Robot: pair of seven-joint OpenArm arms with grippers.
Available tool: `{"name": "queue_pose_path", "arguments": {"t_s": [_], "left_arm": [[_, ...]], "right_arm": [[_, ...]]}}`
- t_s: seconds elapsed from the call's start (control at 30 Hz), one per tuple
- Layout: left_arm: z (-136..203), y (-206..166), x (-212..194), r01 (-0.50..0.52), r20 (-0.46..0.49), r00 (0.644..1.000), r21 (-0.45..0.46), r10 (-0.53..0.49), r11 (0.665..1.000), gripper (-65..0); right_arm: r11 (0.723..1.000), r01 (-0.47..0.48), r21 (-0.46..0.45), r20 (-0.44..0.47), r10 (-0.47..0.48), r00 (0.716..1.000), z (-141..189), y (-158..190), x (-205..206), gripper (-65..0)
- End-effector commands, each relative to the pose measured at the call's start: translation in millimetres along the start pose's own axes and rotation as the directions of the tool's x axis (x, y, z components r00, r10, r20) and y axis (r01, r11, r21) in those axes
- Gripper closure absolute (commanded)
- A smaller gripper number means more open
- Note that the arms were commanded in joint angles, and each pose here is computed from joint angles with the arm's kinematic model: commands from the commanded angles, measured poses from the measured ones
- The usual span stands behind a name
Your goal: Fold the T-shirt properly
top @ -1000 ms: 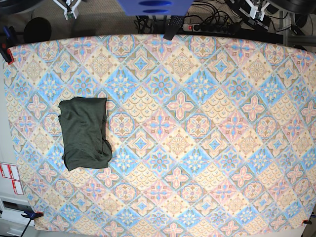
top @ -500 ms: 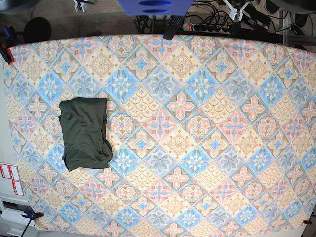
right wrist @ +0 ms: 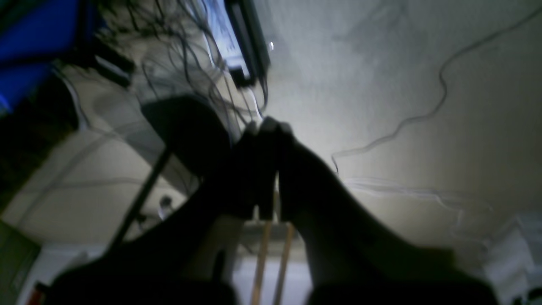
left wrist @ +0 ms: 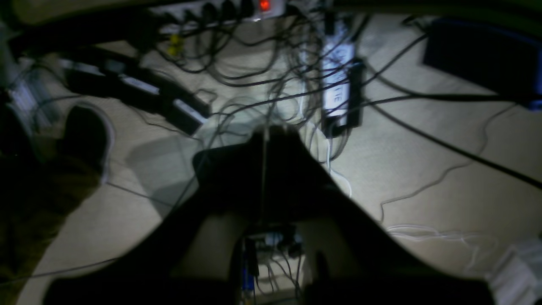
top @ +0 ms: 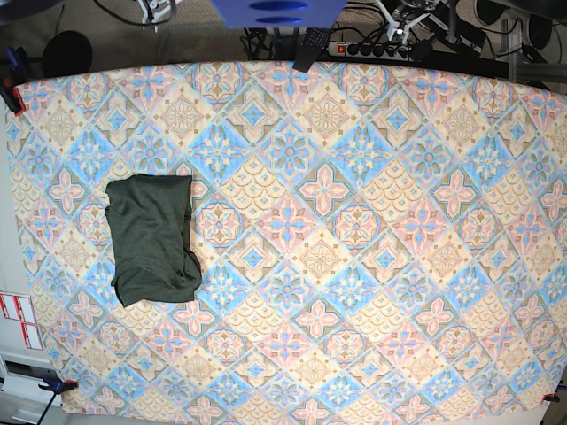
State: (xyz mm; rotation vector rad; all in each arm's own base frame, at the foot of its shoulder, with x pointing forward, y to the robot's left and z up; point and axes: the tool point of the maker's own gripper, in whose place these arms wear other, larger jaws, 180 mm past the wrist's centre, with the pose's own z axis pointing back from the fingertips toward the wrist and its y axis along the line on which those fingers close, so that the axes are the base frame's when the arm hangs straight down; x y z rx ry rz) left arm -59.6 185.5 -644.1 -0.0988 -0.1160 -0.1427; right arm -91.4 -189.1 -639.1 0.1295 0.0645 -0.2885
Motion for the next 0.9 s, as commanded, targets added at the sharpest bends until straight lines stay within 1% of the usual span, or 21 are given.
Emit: {"name": "queue_pose_path", "arguments": {"t_s": [0.0, 0.13, 0.23, 0.3, 0.37, 0.47, 0.57, 0.63, 0.87], "left_arm": [[-3, -4, 0, 0.035, 0.001, 0.999, 0.000, -0.035, 0.999, 0.0], [-10, -22, 12, 0.083, 0.016, 0.996, -0.019, -0.082, 0.996, 0.0], [-14, -35, 20, 0.087, 0.031, 0.996, -0.028, -0.086, 0.996, 0.0], [-15, -42, 25, 0.084, 0.040, 0.996, -0.033, -0.083, 0.996, 0.0], [-17, -47, 31, 0.082, 0.051, 0.995, -0.040, -0.080, 0.996, 0.0], [-18, -56, 34, 0.078, 0.058, 0.995, -0.053, -0.075, 0.996, 0.0], [-19, -57, 35, 0.075, 0.061, 0.996, -0.055, -0.071, 0.996, 0.0], [-19, -55, 35, 0.070, 0.060, 0.996, -0.051, -0.066, 0.996, 0.0], [-19, -50, 38, 0.074, 0.065, 0.995, -0.043, -0.072, 0.996, 0.0]], "right_arm": [[1.000, 0.001, -0.008, -0.021, -0.001, 1.000, 1, -6, -9, 0.0], [1.000, 0.012, -0.003, -0.012, -0.012, 1.000, -2, -2, -2, 0.0], [1.000, 0.021, 0.003, 0.004, -0.021, 1.000, -5, 3, 3, 0.0], [0.999, 0.033, 0.037, -0.001, -0.033, 0.999, -10, 26, -2, 0.0], [0.996, 0.040, 0.079, 0.004, -0.040, 0.999, -16, 52, 2, 0.0], [0.993, 0.043, 0.105, 0.009, -0.044, 0.999, -19, 70, 5, 0.0], [0.993, 0.043, 0.106, 0.010, -0.044, 0.999, -19, 70, 6, 0.0], [0.993, 0.040, 0.110, 0.022, -0.043, 0.999, -19, 72, 14, 0.0], [0.996, 0.035, 0.085, 0.037, -0.038, 0.999, -16, 55, 24, 0.0]]}}
